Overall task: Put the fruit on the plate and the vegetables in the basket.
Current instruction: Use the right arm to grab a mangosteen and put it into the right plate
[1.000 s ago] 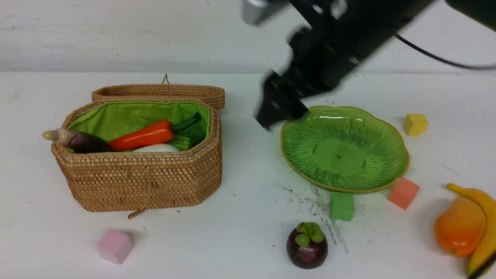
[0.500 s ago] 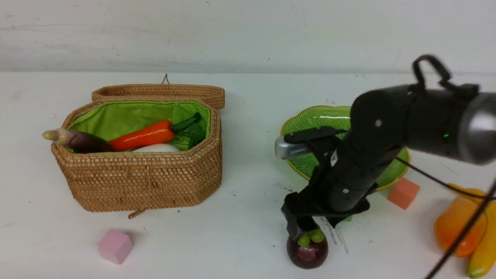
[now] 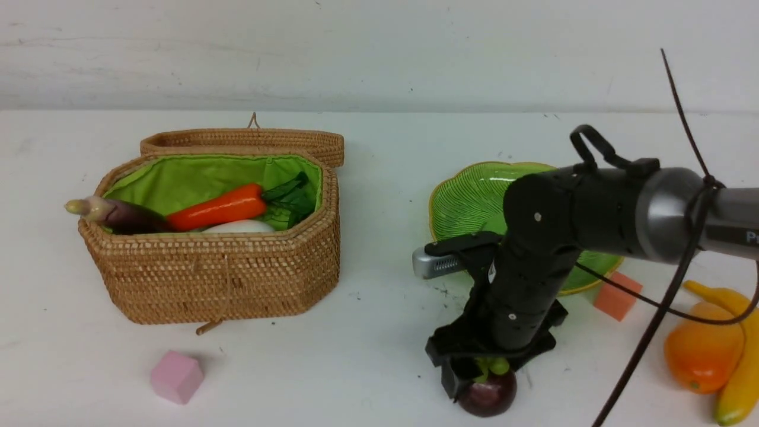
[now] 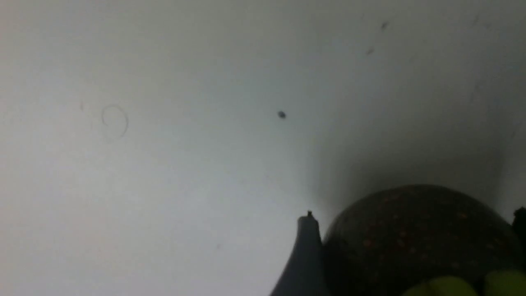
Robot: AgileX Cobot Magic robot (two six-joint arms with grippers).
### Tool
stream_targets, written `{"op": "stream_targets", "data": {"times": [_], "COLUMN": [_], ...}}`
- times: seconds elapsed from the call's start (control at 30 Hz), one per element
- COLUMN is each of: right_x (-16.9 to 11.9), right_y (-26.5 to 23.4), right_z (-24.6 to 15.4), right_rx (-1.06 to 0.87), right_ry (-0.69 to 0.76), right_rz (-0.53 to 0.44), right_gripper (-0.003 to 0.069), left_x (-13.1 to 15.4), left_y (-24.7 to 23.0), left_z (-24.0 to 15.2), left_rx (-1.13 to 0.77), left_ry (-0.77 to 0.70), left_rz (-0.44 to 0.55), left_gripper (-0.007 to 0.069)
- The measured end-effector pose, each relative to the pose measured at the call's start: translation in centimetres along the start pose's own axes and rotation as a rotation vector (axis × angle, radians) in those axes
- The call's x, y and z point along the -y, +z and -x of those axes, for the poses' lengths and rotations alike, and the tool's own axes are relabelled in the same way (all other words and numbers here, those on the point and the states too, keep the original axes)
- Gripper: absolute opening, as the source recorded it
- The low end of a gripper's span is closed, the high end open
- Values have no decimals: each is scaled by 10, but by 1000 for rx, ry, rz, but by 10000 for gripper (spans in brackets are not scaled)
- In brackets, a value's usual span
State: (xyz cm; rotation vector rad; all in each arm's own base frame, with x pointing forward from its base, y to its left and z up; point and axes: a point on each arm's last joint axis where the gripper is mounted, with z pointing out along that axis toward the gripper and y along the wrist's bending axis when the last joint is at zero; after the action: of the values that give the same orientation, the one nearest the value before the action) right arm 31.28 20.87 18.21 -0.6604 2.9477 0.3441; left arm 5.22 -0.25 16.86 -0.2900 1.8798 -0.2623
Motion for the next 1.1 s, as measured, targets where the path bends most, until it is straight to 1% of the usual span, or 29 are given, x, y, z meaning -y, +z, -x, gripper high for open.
{"op": "stream_targets", "data": {"times": [0.13, 0.23, 0.27, 0.3, 0.33, 0.37, 0.43, 0.47, 0.5, 0.57, 0.63, 0.67, 0.7, 0.77, 0.83, 1.1], "right_x": [-5, 5, 7, 15, 29, 38, 66, 79, 99, 121, 142, 148, 148, 156, 159, 158], "right_y": [-45, -78, -81, -91, -104, -112, -121, -119, -115, -102, -77, -68, -66, -42, -29, -31], "right_z": [20, 38, 39, 46, 54, 60, 72, 77, 83, 91, 97, 99, 99, 101, 102, 103], "right_rx": [128, 228, 236, 276, 326, 361, 421, 434, 455, 466, 449, 437, 436, 399, 381, 388], "right_ry": [-14, 4, 5, 19, 45, 63, 120, 146, 189, 243, 293, 305, 307, 323, 334, 408], "right_rz": [17, 18, 17, 13, 3, -5, -26, -33, -41, -38, -29, -24, -23, -18, -10, 7], "right_gripper": [582, 582, 582, 582, 582, 582, 582, 582, 582, 582, 582, 582, 582, 582, 582, 584], "left_x": [0, 0, 0, 0, 0, 0, 0, 0, 0, 0, 0, 0, 0, 0, 0, 0], "left_y": [0, 0, 0, 0, 0, 0, 0, 0, 0, 0, 0, 0, 0, 0, 0, 0], "left_z": [0, 0, 0, 0, 0, 0, 0, 0, 0, 0, 0, 0, 0, 0, 0, 0], "left_rx": [0, 0, 0, 0, 0, 0, 0, 0, 0, 0, 0, 0, 0, 0, 0, 0], "left_ry": [0, 0, 0, 0, 0, 0, 0, 0, 0, 0, 0, 0, 0, 0, 0, 0], "left_rz": [0, 0, 0, 0, 0, 0, 0, 0, 0, 0, 0, 0, 0, 0, 0, 0], "left_gripper": [124, 127, 127, 127, 129, 130, 132, 133, 134, 134, 134, 134, 134, 136, 138, 147]}}
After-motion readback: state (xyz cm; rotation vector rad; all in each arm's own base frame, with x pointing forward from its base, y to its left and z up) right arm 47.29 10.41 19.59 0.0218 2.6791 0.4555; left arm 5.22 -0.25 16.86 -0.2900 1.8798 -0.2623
